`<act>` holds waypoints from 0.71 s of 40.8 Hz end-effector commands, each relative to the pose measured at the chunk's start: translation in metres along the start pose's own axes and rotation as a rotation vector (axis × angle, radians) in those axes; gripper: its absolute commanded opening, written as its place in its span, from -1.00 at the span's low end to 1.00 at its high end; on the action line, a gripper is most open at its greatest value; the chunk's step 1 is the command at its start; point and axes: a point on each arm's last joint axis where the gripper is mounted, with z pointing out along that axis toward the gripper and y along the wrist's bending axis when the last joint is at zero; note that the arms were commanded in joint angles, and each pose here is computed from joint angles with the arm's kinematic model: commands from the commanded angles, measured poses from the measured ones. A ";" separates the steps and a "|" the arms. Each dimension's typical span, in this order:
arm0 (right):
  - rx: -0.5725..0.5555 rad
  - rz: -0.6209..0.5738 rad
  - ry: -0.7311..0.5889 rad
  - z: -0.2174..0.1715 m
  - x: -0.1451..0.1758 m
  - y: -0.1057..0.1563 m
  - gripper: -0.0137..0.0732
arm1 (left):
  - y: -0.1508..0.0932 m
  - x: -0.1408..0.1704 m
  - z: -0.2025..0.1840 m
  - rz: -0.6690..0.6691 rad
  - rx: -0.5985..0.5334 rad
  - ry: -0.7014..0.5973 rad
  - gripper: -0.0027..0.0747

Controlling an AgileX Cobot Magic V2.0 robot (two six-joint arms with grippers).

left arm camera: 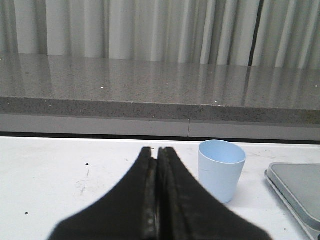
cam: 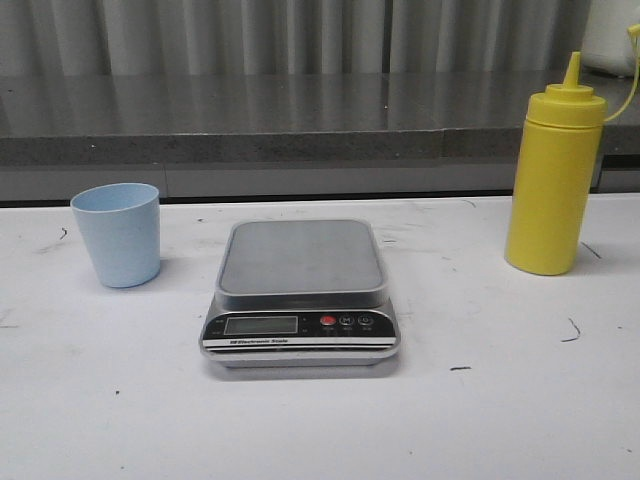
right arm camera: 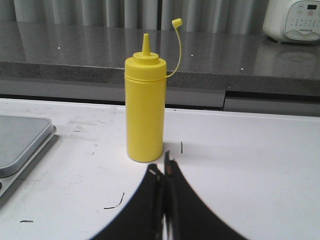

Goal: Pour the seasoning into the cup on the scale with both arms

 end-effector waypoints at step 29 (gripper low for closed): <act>-0.027 0.017 -0.022 -0.009 -0.131 0.003 -0.84 | -0.007 -0.157 -0.014 -0.018 0.012 -0.100 -0.98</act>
